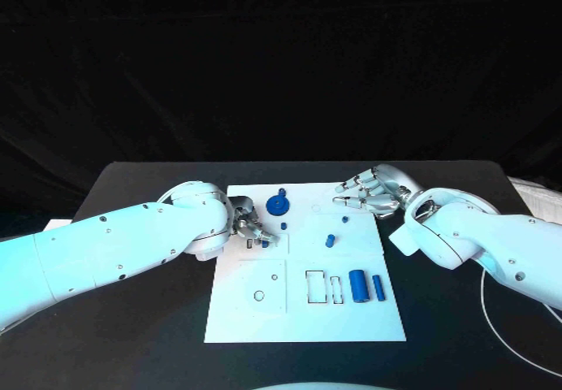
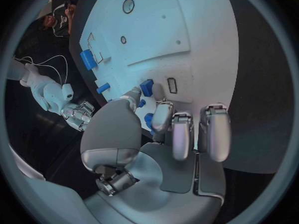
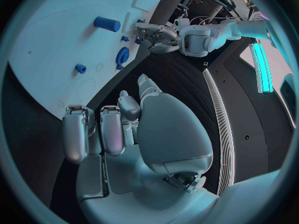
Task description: Assemble the parts on the task board
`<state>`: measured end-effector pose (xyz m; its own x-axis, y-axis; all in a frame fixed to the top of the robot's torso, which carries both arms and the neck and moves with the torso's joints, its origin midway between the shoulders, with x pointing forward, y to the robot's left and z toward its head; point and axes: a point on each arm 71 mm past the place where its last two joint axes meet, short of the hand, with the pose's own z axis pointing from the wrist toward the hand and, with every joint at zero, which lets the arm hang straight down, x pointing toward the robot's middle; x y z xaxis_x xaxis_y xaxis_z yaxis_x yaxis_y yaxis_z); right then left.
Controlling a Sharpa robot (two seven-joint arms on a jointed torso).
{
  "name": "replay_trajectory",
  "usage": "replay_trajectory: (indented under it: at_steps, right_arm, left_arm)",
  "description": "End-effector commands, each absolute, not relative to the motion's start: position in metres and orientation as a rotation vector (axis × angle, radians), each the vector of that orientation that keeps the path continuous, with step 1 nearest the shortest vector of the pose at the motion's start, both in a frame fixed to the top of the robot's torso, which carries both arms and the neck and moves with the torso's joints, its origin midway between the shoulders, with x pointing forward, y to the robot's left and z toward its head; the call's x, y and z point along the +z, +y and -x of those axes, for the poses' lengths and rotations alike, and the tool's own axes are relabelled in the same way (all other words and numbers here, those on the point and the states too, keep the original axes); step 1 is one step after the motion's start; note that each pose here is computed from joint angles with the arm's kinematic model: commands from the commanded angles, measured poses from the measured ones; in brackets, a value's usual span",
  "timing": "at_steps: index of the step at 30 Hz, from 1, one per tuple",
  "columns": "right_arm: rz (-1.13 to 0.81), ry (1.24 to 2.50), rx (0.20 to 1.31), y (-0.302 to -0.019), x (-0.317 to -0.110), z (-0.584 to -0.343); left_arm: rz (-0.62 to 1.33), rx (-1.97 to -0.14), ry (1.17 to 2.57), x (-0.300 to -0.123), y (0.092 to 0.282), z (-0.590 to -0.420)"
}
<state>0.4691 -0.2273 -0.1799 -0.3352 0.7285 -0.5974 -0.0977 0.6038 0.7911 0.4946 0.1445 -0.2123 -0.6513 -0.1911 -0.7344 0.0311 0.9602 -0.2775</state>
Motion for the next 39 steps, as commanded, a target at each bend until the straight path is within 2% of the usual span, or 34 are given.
replay_trajectory:
  at_steps: [1,9,16,20,27,39]
  right_arm:
    - [-0.519,1.712,0.928,-0.227,-0.180,-0.469]
    - [-0.528,1.710,0.924,-0.228,-0.182,-0.470]
    - [-0.532,1.713,0.923,-0.228,-0.183,-0.471]
    - [-0.534,1.714,0.922,-0.228,-0.184,-0.471]
    - [-0.534,1.718,0.925,-0.227,-0.185,-0.471]
    - [-0.531,1.723,0.934,-0.224,-0.186,-0.470]
  left_arm:
    - [0.130,-0.333,2.269,-0.214,0.147,-0.492]
    - [0.252,-0.414,2.217,-0.186,0.155,-0.499]
    - [0.320,-0.410,2.192,-0.151,0.177,-0.519]
    - [0.324,-0.374,2.198,-0.138,0.191,-0.532]
    - [0.332,-0.315,2.195,-0.136,0.199,-0.553]
    - [0.286,-0.221,2.234,-0.151,0.196,-0.566]
